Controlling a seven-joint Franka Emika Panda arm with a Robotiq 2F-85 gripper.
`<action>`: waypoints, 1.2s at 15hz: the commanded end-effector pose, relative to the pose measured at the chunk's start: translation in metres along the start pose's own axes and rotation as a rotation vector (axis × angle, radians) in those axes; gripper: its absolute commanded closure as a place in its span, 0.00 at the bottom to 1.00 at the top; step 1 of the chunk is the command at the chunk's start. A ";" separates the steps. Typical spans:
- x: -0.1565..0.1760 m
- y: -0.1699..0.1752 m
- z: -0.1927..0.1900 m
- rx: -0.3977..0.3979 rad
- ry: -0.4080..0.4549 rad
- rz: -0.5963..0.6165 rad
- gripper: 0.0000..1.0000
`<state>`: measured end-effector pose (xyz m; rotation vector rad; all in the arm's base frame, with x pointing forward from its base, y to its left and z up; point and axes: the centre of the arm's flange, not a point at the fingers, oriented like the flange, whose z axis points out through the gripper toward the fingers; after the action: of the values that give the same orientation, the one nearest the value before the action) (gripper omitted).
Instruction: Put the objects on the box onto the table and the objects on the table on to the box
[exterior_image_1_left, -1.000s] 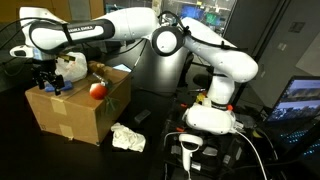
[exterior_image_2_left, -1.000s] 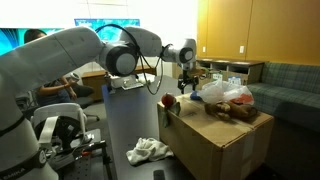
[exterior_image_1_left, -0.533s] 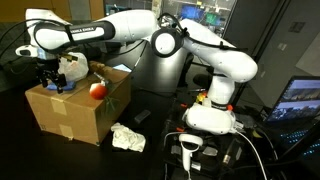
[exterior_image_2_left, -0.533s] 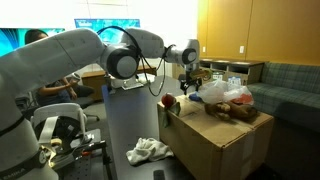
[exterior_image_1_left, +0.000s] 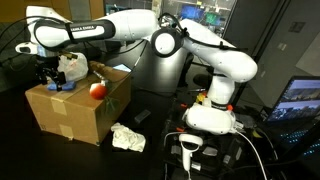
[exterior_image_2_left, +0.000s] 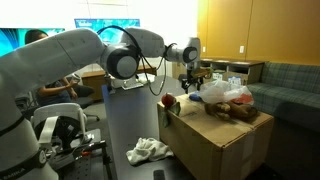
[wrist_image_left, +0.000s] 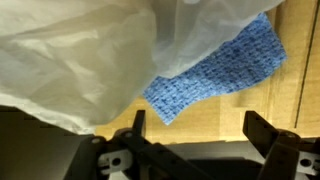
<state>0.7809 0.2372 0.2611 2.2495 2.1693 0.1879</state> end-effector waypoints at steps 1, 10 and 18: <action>0.006 0.042 0.001 0.001 0.010 -0.013 0.03; -0.008 0.044 0.019 0.040 0.003 -0.035 0.51; -0.014 0.042 0.010 0.054 -0.010 -0.062 0.94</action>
<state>0.7819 0.2182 0.2513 2.2203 2.2332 0.1143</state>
